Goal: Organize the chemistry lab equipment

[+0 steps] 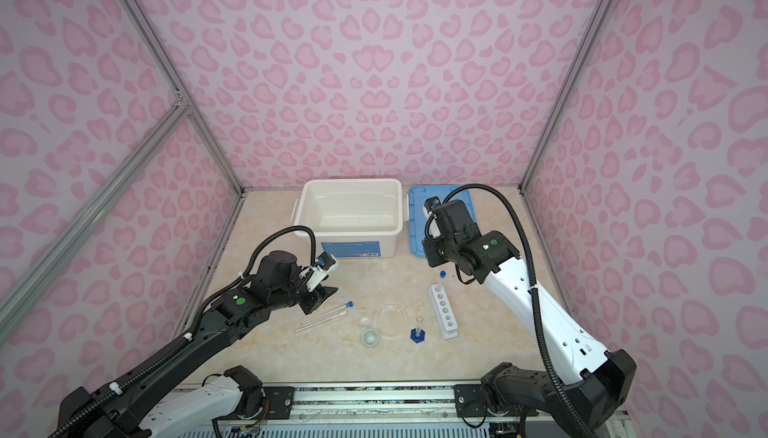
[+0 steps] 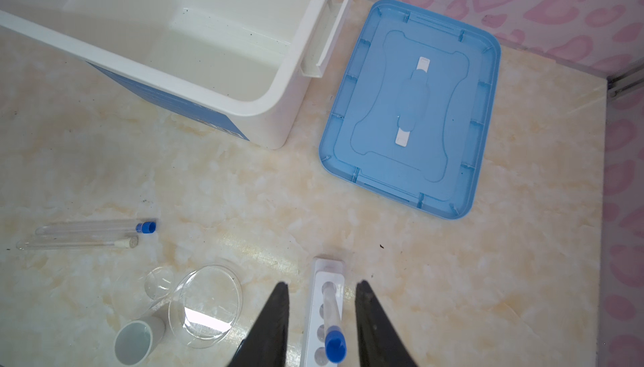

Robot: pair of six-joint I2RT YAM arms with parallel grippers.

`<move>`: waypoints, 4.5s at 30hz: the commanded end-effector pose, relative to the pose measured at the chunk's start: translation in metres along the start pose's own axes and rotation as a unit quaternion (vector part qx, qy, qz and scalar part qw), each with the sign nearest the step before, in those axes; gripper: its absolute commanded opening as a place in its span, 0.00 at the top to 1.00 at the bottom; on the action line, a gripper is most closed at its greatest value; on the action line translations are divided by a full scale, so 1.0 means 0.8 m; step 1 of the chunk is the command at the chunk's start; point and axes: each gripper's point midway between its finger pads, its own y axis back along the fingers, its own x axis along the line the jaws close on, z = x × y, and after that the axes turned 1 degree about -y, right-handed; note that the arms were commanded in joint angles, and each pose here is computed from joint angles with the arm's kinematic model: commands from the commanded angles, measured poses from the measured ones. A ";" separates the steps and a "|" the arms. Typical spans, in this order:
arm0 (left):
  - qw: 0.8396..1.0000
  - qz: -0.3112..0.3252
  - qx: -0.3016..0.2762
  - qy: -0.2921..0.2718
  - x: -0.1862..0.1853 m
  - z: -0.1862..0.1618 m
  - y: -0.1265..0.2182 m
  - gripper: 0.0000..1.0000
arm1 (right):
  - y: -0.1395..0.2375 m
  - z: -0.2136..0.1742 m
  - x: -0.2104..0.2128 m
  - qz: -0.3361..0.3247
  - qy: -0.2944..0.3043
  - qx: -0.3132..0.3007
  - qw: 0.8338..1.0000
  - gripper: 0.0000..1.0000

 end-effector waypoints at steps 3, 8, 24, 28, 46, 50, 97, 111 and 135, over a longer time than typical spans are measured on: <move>0.997 0.005 0.074 -0.020 0.004 -0.033 -0.004 0.57 | -0.016 0.012 0.012 0.041 0.010 -0.019 0.999 0.66; 0.991 0.000 0.132 -0.036 0.005 -0.058 -0.009 0.57 | -0.026 0.022 0.012 0.070 -0.005 -0.037 0.997 0.66; 0.966 -0.028 0.245 -0.073 -0.004 -0.118 -0.041 0.58 | -0.045 0.031 -0.003 0.115 -0.039 -0.054 0.991 0.66; 0.961 -0.032 0.263 -0.080 -0.004 -0.128 -0.048 0.58 | -0.046 0.032 -0.007 0.120 -0.046 -0.059 0.990 0.66; 0.952 -0.038 0.290 -0.086 0.001 -0.127 -0.078 0.61 | -0.045 0.025 -0.019 0.118 -0.062 -0.070 0.989 0.66; 0.952 -0.044 0.291 -0.087 -0.001 -0.126 -0.082 0.61 | -0.045 0.026 -0.019 0.119 -0.063 -0.069 0.988 0.66; 0.943 -0.049 0.319 -0.079 -0.009 -0.144 -0.110 0.63 | -0.056 0.022 -0.026 0.118 -0.078 -0.064 0.988 0.66; 0.940 -0.062 0.328 -0.070 -0.016 -0.155 -0.114 0.76 | -0.056 0.021 -0.031 0.114 -0.083 -0.066 0.988 0.66; 0.978 -0.037 0.202 -0.040 0.007 -0.067 -0.090 0.82 | -0.050 0.021 -0.014 0.135 -0.069 -0.046 0.987 0.66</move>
